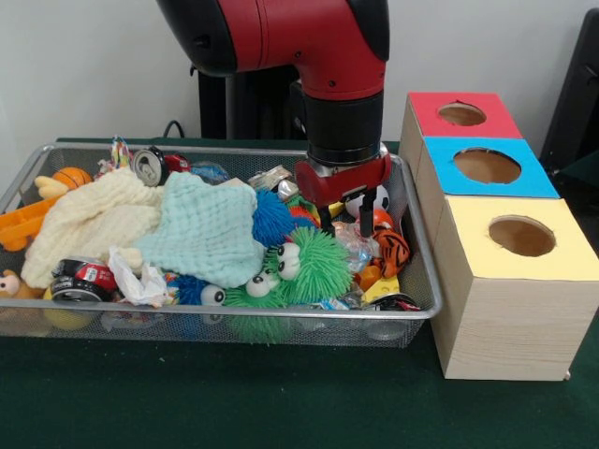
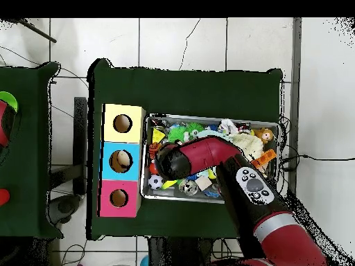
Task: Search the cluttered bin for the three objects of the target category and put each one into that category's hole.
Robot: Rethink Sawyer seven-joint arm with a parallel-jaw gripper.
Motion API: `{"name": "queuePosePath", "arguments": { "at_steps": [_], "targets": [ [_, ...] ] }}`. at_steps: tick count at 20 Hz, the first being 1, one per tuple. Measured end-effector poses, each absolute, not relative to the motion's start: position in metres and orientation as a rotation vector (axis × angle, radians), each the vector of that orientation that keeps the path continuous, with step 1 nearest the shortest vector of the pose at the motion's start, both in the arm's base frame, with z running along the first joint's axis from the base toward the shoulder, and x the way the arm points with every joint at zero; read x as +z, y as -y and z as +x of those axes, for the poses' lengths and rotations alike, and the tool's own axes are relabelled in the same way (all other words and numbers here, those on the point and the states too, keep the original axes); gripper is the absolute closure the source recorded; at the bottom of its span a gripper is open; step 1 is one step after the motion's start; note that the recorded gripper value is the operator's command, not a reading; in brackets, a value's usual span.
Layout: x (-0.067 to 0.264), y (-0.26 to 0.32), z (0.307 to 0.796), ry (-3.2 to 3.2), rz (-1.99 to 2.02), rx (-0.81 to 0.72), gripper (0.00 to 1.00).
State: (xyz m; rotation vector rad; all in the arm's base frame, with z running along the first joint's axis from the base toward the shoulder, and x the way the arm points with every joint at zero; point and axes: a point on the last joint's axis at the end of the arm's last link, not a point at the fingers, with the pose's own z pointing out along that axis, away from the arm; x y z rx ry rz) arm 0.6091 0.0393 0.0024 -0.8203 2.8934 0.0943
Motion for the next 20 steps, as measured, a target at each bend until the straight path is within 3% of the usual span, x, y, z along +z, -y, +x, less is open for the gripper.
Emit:
{"name": "queuePosePath", "arguments": {
  "at_steps": [20],
  "targets": [
    [-0.0005,-0.0440,0.6093,-2.841,-0.866,0.068,0.00]
  ]
}}
